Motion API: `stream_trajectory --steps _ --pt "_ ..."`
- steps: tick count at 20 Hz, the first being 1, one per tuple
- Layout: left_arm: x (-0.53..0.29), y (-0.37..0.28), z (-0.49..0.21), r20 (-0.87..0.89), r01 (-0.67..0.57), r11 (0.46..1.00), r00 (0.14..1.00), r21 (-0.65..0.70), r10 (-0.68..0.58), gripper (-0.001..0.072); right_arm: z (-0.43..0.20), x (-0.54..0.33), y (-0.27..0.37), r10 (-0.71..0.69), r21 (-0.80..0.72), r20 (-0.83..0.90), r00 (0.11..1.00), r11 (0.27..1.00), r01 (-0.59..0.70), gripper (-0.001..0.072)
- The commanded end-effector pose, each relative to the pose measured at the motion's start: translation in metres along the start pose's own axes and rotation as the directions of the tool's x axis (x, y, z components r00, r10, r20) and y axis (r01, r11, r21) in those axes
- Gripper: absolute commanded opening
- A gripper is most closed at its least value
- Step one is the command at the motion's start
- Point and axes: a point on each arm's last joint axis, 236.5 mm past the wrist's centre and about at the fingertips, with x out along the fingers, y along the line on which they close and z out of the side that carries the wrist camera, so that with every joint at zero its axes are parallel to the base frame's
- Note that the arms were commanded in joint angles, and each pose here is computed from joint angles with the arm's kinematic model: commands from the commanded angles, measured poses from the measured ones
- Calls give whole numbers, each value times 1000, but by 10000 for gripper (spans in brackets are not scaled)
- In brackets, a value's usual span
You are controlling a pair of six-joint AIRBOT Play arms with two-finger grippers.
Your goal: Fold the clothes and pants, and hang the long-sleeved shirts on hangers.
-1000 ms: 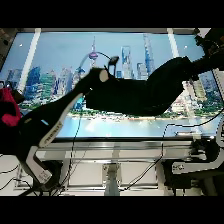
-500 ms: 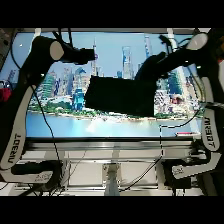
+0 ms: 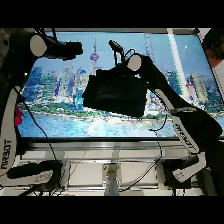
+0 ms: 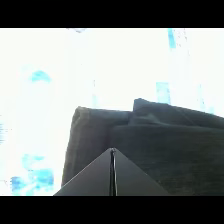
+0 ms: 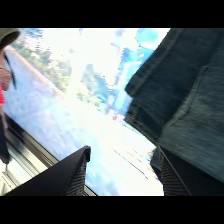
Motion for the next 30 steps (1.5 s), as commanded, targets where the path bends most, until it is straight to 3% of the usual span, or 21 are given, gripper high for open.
stream_trajectory --steps 1,4,8,10,14,16,17,18,19,21,23,26,30 --pt "-5 8 2 2 -14 1000 1000 -9 14 26 7 -27 -40 -78 6 -43 996 997 78 346" --pt "-5 6 2 -1 -4 1000 1000 2 4 26 25 -88 -108 -180 19 -62 982 983 181 26" --pt "-19 -45 -8 -40 215 971 977 103 -211 25 34 -164 -196 -195 119 -36 980 973 198 23" --pt "-35 -71 -8 -40 323 937 946 134 -321 26 27 -196 -223 -88 160 -9 996 983 88 23" --pt "-50 -82 -4 -23 364 920 931 148 -365 26 18 -235 -259 187 316 179 966 919 -236 24" --pt "-49 -82 -4 -23 363 920 931 148 -364 26 -11 -222 -286 201 432 164 966 865 -254 27" --pt "-49 -82 -4 -24 363 920 931 148 -364 26 -31 -205 -297 196 487 125 973 842 -232 128" --pt "-49 -82 -4 -24 363 920 931 148 -364 26 -48 -187 -303 201 533 93 975 817 -219 388" --pt "-49 -82 -4 -23 363 920 931 148 -364 26 -64 -166 -303 221 577 64 973 788 -217 557" --pt "-49 -82 -4 -23 363 920 931 148 -364 26 -85 -132 -296 255 619 5 967 759 -203 576" --pt "-49 -82 -4 -24 363 920 931 148 -364 26 -94 -107 -290 243 602 -63 968 783 -157 666" --pt "-49 -82 -4 -24 363 920 931 148 -364 26 -110 -80 -289 158 563 -177 971 826 -31 674" --pt "-49 -82 -4 -24 363 920 931 148 -364 27 -122 -45 -263 183 515 -267 946 857 -20 672"
